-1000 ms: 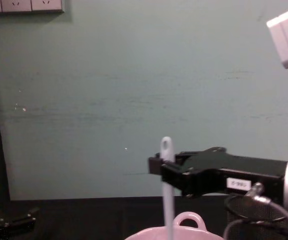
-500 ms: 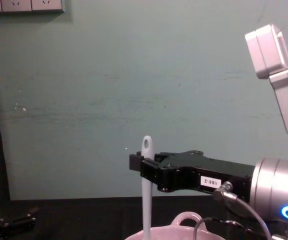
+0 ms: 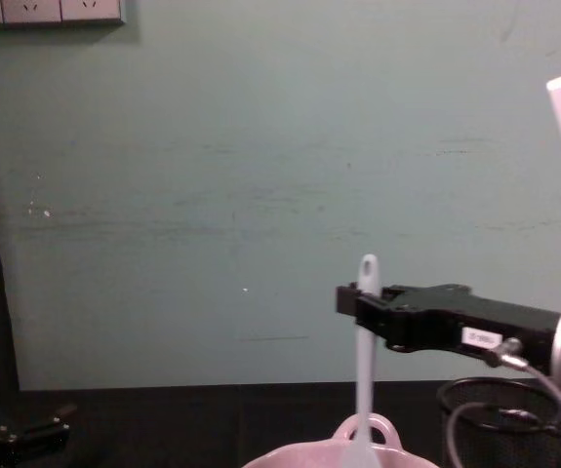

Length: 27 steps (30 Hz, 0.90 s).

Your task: Use the one hand to pick up the spoon and stir the clear water in the bowl.

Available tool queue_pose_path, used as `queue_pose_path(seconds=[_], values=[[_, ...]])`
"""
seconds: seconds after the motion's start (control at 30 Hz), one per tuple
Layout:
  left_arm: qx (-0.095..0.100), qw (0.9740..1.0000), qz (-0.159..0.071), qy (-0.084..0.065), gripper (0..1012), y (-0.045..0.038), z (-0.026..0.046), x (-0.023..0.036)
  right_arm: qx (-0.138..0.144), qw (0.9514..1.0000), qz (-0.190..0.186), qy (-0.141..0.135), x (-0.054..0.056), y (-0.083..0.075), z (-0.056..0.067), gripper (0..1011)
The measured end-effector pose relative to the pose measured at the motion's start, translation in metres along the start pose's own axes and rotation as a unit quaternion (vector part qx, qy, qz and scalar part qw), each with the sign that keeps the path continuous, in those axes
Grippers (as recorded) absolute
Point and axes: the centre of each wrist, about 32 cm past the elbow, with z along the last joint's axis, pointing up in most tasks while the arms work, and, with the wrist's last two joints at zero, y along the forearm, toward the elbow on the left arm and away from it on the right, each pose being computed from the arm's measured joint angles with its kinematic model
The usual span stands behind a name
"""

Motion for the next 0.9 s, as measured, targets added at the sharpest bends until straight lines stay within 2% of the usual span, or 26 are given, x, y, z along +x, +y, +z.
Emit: queue_pose_path(seconds=[0.1,0.3,0.47,0.6,0.9], values=[[0.000,1.0000,0.000,0.000,1005,0.0000,0.0000,0.0000,-0.003,0.9999,-0.008,-0.008,0.002,-0.007,0.002,120],[0.000,1.0000,0.000,0.000,1005,0.0000,0.0000,0.0000,-0.012,0.9996,-0.003,-0.027,-0.001,-0.017,0.009,120],[0.000,1.0000,0.000,0.000,1005,0.0000,0.0000,0.0000,-0.020,0.9989,0.012,-0.042,-0.010,-0.018,0.013,120],[0.000,1.0000,0.000,0.000,1005,0.0000,0.0000,0.0000,-0.021,0.9980,0.035,-0.048,-0.023,-0.016,0.015,120],[0.000,1.0000,0.000,0.000,1005,0.0000,0.0000,0.0000,-0.009,0.9962,0.078,-0.038,-0.045,-0.001,0.013,120]])
